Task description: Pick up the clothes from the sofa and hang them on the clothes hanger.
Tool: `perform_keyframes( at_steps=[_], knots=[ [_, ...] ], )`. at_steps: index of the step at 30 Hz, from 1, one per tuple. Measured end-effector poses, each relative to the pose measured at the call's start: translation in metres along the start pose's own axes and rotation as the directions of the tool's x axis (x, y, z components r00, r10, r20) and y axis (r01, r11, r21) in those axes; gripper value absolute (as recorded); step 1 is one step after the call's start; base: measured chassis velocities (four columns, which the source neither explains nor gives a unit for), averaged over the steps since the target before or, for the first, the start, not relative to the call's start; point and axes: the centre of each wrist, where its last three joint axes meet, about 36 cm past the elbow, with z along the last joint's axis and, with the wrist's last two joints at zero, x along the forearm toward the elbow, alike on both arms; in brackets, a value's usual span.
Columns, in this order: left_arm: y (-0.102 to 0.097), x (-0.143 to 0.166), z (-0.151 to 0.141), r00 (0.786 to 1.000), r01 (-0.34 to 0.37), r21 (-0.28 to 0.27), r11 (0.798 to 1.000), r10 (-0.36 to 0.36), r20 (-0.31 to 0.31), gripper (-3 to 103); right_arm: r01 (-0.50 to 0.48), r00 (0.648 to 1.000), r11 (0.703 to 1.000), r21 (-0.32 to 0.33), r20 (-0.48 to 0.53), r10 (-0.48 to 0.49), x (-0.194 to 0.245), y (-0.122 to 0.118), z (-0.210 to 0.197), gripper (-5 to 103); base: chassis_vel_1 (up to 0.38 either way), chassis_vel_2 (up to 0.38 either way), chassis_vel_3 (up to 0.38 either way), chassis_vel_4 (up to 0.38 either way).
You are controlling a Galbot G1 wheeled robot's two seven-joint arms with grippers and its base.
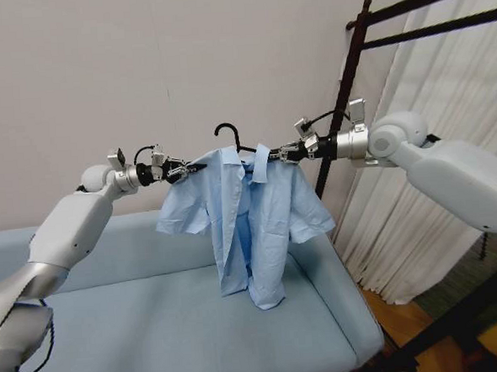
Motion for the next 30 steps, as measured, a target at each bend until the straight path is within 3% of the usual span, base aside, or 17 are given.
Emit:
perform_keyframes(
  at_steps=[6, 7, 10, 14, 18, 23, 25, 28, 30],
  knots=[
    [-0.001, -0.002, -0.003, 0.999, 0.032, -0.004, 0.999, -0.032, 0.000, -1, -0.001, 1.000, 1.000, 0.000, 0.007, 0.001, 0.002, 0.003, 0.001, 2, 0.000, 0.000, 0.000, 0.000],
    [-0.003, -0.003, -0.003, 0.999, 0.047, -0.001, 0.999, -0.047, 0.003, 9, -0.001, 1.000, 1.000, 0.000, 0.010, 0.001, 0.003, 0.003, 0.000, 2, 0.000, 0.000, 0.000, 0.000],
    [-0.004, -0.004, -0.002, 0.998, 0.058, 0.006, 0.998, -0.058, 0.004, 15, -0.002, 1.000, 1.000, 0.002, 0.015, 0.002, 0.004, 0.004, -0.001, 2, 0.000, 0.000, 0.000, 0.000],
    [-0.007, -0.004, 0.001, 0.996, 0.085, 0.015, 0.996, -0.085, 0.006, 36, -0.008, 1.000, 1.000, 0.009, 0.028, 0.008, 0.006, 0.006, -0.005, 2, 0.000, 0.000, 0.000, 0.000],
    [-0.009, -0.003, 0.002, 0.993, 0.114, 0.022, 0.993, -0.114, 0.009, 42, -0.015, 0.999, 1.000, 0.012, 0.035, 0.014, 0.007, 0.006, -0.006, 2, 0.000, 0.000, 0.000, 0.000],
    [-0.015, 0.001, 0.006, 0.988, 0.151, 0.035, 0.988, -0.151, 0.004, 68, -0.029, 0.998, 0.999, 0.019, 0.047, 0.028, 0.011, 0.003, -0.009, 2, 0.000, 0.000, 0.000, 0.000],
    [-0.016, 0.002, 0.006, 0.987, 0.158, 0.039, 0.987, -0.158, 0.001, 68, -0.030, 0.998, 0.999, 0.021, 0.049, 0.029, 0.011, 0.002, -0.009, 2, 0.000, 0.000, 0.000, 0.000],
    [-0.019, 0.004, 0.006, 0.983, 0.182, 0.044, 0.982, -0.182, -0.003, 85, -0.034, 0.998, 0.999, 0.022, 0.052, 0.033, 0.011, 0.001, -0.010, 2, 0.000, 0.000, 0.000, 0.000],
    [-0.020, 0.005, 0.006, 0.980, 0.198, 0.046, 0.979, -0.198, -0.002, 90, -0.037, 0.998, 0.999, 0.023, 0.056, 0.036, 0.012, 0.000, -0.010, 2, 0.000, 0.000, 0.000, 0.000]
  ],
)
